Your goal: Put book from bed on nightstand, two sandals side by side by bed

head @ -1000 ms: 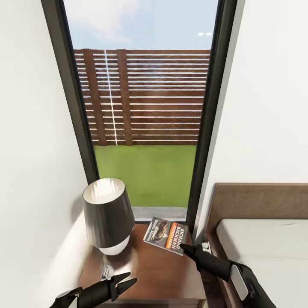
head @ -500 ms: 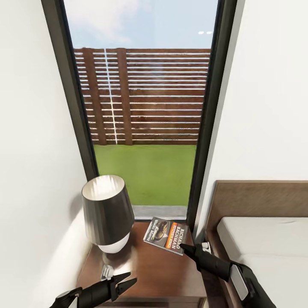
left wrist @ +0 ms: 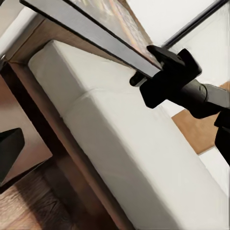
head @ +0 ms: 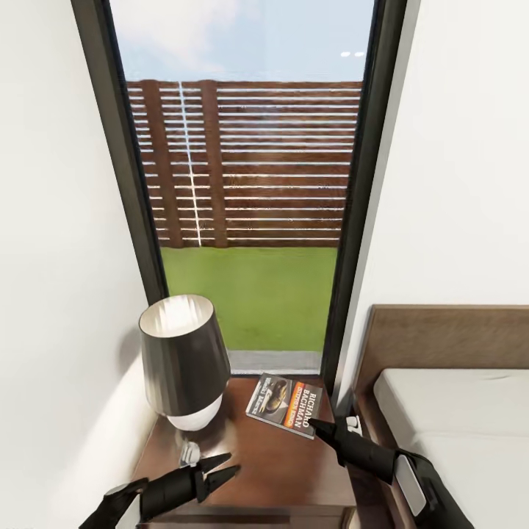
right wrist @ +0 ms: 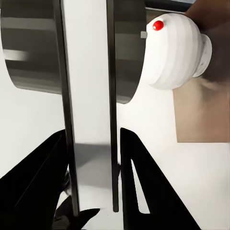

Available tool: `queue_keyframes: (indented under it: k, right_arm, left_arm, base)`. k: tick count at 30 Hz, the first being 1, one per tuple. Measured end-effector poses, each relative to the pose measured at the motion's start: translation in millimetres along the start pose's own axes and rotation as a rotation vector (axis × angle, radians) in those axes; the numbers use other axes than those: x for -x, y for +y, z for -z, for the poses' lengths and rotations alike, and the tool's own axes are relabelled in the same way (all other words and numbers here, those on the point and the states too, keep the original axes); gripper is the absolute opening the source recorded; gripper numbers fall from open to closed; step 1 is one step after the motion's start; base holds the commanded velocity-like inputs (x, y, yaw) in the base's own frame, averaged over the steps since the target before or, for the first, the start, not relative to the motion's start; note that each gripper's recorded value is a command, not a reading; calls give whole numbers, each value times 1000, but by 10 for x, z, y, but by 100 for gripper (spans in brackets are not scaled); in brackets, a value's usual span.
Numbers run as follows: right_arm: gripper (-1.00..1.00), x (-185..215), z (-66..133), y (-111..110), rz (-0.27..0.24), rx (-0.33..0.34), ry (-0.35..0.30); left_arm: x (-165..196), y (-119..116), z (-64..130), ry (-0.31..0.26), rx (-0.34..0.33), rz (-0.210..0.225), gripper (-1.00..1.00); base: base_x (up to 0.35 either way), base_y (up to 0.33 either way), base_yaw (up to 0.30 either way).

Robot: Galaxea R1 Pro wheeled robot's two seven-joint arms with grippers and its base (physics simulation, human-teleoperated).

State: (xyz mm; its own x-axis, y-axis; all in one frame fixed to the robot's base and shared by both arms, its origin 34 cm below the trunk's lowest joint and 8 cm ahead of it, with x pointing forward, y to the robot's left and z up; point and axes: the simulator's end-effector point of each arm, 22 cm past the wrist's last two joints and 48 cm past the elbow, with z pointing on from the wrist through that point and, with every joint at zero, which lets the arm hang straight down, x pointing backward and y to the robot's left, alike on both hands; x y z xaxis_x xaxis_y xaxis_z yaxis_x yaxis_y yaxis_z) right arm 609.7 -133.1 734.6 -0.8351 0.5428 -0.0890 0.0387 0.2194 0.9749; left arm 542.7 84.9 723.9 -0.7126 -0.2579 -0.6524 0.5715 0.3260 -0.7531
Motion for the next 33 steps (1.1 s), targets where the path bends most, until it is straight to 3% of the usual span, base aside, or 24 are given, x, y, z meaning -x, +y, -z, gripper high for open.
queue_keyframes:
  k: [3,6,9,33]
  right_arm:
    - [-100,-9,-9,-52,0,0,0]
    - [-100,-19,-18,-108,0,-1,0]
    - [-100,-27,-27,-161,0,-1,0]
    - [-100,-98,-85,-600,1,0,-2]
  left_arm:
    - [170,-72,-12,7,-27,-14,100]
    - [410,-250,-48,15,-71,-55,100]
    - [439,-273,-60,15,-83,-68,100]
    - [107,48,-80,16,-79,-64,100]
  base:
    - [0,0,0]
    - [0,0,0]
    - [0,0,0]
    - [0,0,0]
